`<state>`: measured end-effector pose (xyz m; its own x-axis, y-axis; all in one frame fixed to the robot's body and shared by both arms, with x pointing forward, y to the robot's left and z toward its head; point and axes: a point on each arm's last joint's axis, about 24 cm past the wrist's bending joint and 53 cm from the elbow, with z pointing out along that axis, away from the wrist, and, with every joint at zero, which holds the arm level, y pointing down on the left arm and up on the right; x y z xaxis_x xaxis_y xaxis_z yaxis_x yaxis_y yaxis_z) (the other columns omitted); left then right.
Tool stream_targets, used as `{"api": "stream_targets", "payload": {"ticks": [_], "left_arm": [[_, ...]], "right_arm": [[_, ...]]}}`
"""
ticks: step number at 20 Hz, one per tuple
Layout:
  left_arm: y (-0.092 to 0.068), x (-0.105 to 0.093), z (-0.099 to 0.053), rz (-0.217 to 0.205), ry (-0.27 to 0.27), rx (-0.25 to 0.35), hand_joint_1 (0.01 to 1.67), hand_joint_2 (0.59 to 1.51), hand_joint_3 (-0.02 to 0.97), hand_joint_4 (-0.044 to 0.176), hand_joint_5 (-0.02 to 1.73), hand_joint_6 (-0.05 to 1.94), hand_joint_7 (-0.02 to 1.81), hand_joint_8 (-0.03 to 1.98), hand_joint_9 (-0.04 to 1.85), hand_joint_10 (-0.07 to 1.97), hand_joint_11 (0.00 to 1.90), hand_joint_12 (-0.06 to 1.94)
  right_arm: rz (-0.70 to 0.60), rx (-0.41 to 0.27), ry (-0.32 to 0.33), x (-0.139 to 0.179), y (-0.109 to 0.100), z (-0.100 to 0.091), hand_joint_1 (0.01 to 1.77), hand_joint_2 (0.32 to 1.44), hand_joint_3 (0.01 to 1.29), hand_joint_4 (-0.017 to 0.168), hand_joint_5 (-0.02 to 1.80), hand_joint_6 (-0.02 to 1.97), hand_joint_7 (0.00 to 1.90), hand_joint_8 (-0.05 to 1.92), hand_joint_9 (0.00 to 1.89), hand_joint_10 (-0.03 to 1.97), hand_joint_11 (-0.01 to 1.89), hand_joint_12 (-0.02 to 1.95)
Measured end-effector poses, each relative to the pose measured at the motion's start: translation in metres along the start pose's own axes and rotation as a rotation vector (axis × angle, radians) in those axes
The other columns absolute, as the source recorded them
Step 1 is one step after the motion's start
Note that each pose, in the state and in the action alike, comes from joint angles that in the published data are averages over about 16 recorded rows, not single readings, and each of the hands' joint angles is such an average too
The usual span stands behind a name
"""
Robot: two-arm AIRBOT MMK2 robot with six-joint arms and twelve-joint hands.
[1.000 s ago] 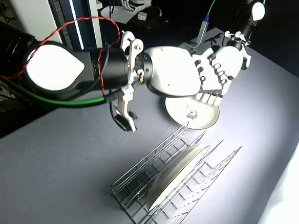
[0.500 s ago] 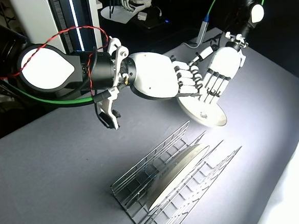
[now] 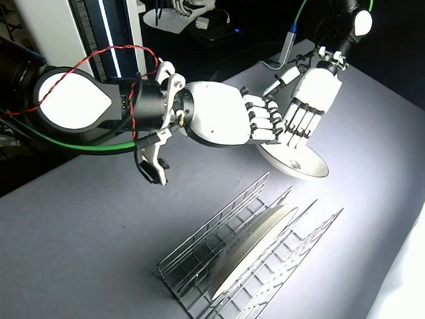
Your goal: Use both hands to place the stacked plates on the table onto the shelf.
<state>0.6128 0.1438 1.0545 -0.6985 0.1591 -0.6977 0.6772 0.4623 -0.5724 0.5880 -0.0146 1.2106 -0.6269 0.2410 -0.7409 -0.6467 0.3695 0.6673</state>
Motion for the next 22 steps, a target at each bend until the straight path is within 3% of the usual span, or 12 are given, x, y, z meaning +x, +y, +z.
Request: {"api": "stream_targets", "payload": {"ticks": [22], "left_arm": [[-0.009,0.007,0.001,-0.008,0.019,0.051,0.01,1.171,0.019,-0.004,-0.01,-0.02,0.01,-0.01,0.01,0.0,0.01,-0.03]], "right_arm": [[-0.053,-0.002,-0.022,-0.02,-0.006,0.013,1.28,0.93,0.01,-0.003,0.02,0.03,0.01,0.01,0.01,0.01,0.01,0.38]]}}
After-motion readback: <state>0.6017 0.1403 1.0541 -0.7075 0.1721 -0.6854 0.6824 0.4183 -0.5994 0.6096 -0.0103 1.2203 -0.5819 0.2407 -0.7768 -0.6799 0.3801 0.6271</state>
